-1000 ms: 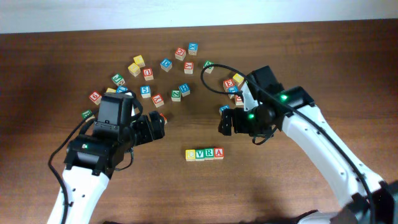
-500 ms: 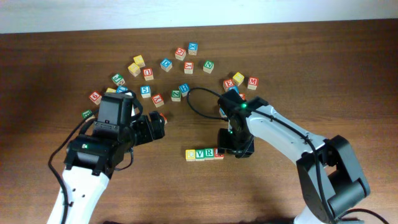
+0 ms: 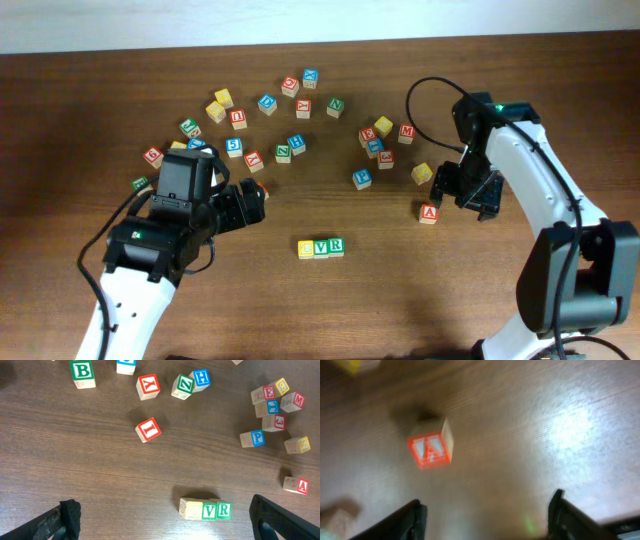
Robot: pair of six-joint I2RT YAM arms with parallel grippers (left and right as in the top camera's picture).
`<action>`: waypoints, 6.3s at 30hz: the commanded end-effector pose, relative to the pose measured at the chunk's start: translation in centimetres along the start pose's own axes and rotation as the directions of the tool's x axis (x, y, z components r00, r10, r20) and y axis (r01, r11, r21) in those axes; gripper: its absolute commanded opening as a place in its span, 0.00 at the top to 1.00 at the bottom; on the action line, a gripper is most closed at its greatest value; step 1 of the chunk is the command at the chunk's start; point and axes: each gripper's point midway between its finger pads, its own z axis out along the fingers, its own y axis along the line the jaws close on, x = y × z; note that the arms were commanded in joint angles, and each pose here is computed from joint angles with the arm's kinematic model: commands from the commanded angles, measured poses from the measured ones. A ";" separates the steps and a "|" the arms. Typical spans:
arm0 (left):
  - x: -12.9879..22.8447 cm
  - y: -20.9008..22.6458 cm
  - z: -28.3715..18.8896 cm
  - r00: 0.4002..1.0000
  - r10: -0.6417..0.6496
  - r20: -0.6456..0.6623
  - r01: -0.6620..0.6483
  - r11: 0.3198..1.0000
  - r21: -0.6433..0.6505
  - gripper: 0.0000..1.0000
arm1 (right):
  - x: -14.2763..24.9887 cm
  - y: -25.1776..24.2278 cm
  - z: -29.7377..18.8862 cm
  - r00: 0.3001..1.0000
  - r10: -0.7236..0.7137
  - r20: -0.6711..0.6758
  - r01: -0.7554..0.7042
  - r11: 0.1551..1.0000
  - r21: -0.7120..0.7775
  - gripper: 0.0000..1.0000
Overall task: Spell out CVPR
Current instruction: 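Carry the red A block right and set it down on the table, then grasp the green R block with right gripper and shift it rightward, then reach right gripper into the pile and grasp the blue P block, then lower the blue P block into the gap between V and R, then open and raise the right gripper away from the row, then grasp the green R block and push it left against the P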
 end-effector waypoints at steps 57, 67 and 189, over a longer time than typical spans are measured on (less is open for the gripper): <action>-0.2 0.1 -0.1 1.000 0.004 0.008 -0.004 1.000 -0.005 0.01 | 1.4 16.8 -0.8 0.894 -0.306 0.328 0.341 0.938 -0.054 0.46; -0.2 0.1 -0.1 1.000 0.004 0.008 -0.004 1.000 -0.005 0.01 | -5.2 20.4 5.2 0.787 -0.447 0.425 0.492 0.871 0.005 0.41; -0.2 0.1 -0.1 1.000 0.004 0.008 -0.004 1.000 -0.005 0.01 | 12.6 14.0 10.1 0.985 -0.086 0.150 0.124 0.956 -0.267 0.95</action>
